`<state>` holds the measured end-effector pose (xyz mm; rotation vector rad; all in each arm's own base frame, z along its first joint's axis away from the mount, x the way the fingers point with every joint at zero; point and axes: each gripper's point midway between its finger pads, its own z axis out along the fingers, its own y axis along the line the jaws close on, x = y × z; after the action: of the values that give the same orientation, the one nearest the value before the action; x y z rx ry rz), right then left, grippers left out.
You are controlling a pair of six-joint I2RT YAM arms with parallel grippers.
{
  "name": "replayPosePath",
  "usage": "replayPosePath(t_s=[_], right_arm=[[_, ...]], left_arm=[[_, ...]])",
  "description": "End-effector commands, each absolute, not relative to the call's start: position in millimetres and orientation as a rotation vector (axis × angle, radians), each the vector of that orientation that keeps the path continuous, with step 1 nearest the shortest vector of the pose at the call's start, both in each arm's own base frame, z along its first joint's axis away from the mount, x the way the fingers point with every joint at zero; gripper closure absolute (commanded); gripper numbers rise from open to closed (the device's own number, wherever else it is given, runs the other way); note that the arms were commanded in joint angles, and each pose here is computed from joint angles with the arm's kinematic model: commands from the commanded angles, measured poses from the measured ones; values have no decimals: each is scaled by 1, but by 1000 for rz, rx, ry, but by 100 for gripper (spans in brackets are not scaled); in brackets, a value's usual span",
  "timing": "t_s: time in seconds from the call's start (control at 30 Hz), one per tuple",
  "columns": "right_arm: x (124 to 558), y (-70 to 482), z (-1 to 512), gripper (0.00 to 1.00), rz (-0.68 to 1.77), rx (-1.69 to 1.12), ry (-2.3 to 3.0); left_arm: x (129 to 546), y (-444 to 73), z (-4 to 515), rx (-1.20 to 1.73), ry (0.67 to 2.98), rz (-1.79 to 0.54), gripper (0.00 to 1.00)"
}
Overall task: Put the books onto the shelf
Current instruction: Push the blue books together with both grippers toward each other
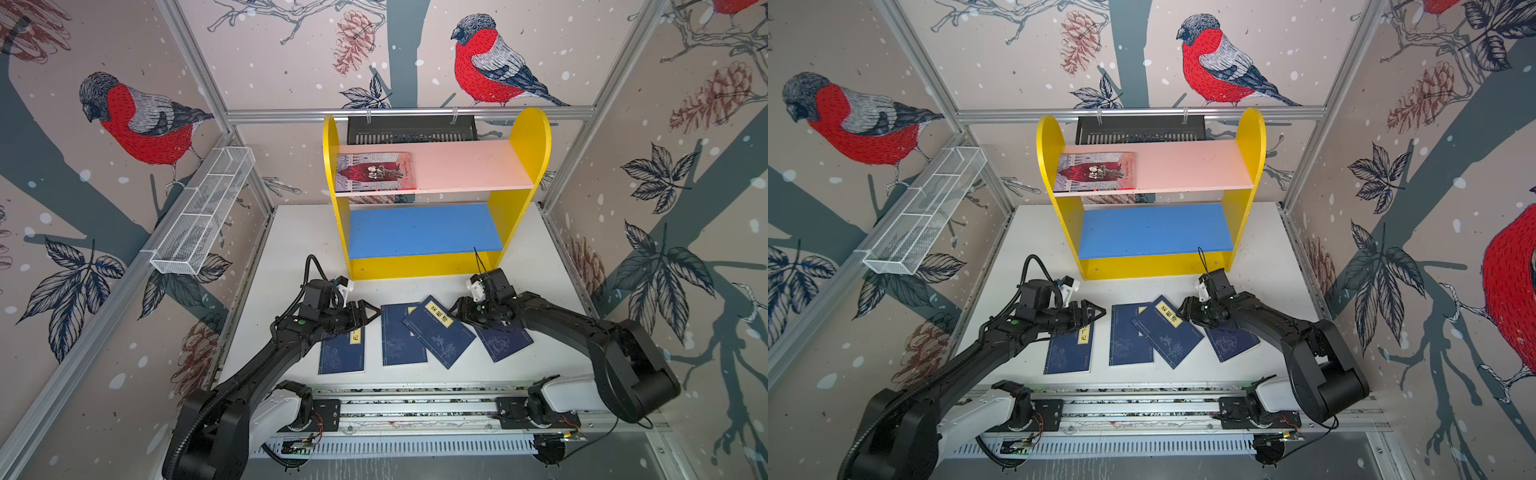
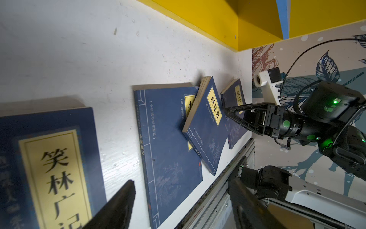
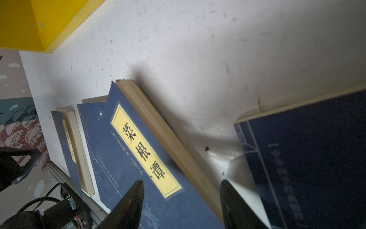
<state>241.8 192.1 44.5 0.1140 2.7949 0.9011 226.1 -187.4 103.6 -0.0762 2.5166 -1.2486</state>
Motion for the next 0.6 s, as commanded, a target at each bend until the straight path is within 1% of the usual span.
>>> replayPosePath(t_s=[0.0,0.13,0.23,0.47,0.57], right_arm=[[231,199,43,37,936,82,2837],[222,206,36,37,922,48,2872],[224,205,40,37,881,49,2857],[221,200,34,37,842,43,2885],[218,204,32,37,880,42,2883]], left_arm=[[231,-201,108,-31,2492,-1285,25],[228,-217,105,28,2497,-1322,25],[229,-226,103,43,2498,-1343,25],[222,-232,92,56,2536,-1354,25],[220,-233,91,49,2532,-1368,24]])
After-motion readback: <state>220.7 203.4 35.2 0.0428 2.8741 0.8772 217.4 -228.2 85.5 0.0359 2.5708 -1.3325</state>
